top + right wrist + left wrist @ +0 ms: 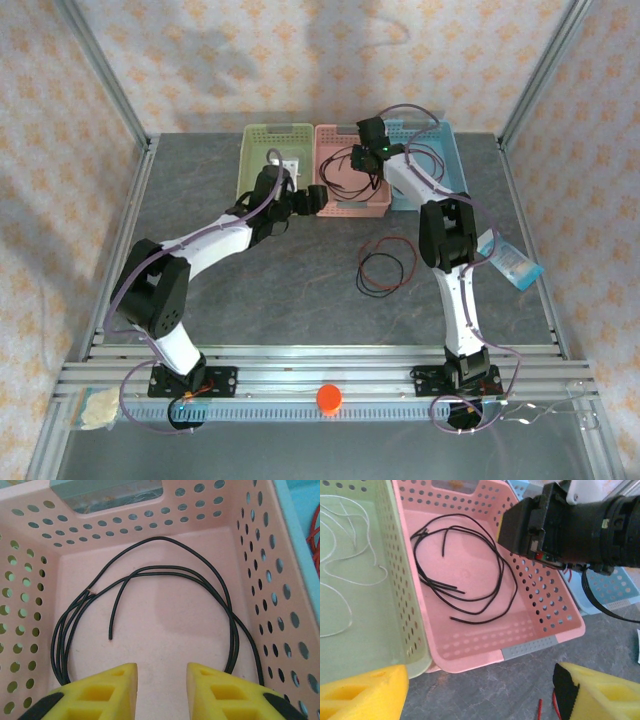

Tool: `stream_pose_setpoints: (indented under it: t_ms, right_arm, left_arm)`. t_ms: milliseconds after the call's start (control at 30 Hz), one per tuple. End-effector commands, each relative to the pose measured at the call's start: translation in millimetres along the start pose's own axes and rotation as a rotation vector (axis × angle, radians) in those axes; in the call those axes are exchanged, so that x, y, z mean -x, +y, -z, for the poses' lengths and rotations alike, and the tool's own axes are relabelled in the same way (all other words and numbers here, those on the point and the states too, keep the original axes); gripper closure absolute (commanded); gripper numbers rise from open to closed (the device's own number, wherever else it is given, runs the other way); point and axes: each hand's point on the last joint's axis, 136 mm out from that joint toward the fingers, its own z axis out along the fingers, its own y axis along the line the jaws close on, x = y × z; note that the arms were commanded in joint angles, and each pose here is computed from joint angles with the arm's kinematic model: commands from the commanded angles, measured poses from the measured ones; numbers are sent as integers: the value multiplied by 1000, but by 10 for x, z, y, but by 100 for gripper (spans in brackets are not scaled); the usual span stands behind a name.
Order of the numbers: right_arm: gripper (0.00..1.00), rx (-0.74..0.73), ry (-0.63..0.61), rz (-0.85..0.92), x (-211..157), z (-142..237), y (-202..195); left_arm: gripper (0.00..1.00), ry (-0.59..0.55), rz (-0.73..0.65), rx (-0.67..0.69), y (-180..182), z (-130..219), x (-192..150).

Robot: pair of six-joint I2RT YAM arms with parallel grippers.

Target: Untangle the cables

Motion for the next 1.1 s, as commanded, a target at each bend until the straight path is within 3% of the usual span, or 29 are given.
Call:
stream_pose_setpoints:
  t_ms: [0,300,500,800,867,933,1067]
  right_arm:
    - [69,28,-63,15,316,459,74]
    - [71,31,-105,22,53,1114,-114]
    - [76,25,-123,-4,-307,1550,-379]
    - [76,-16,-105,-135,-934,1955,-805]
    - [70,-14,-105,-151,-1055,2019,-869]
    - [57,-23,-107,-160,-1179,2077,-942]
    - [46,-72,-86,-151,-1400,2118,-1109]
  left_arm:
    - [23,18,-13,9,-66,70,-75]
    - [23,43,-38,-21,-348,167,-371]
    - [24,70,-36,-61,-549,209,-667]
    - [24,120,-17,-101,-748,139,-1094]
    - [24,134,-24,-111,-811,113,-1170]
    - [25,149,-31,-122,-869,85,-1256]
    - [24,172,-39,-142,-962,34,-1374]
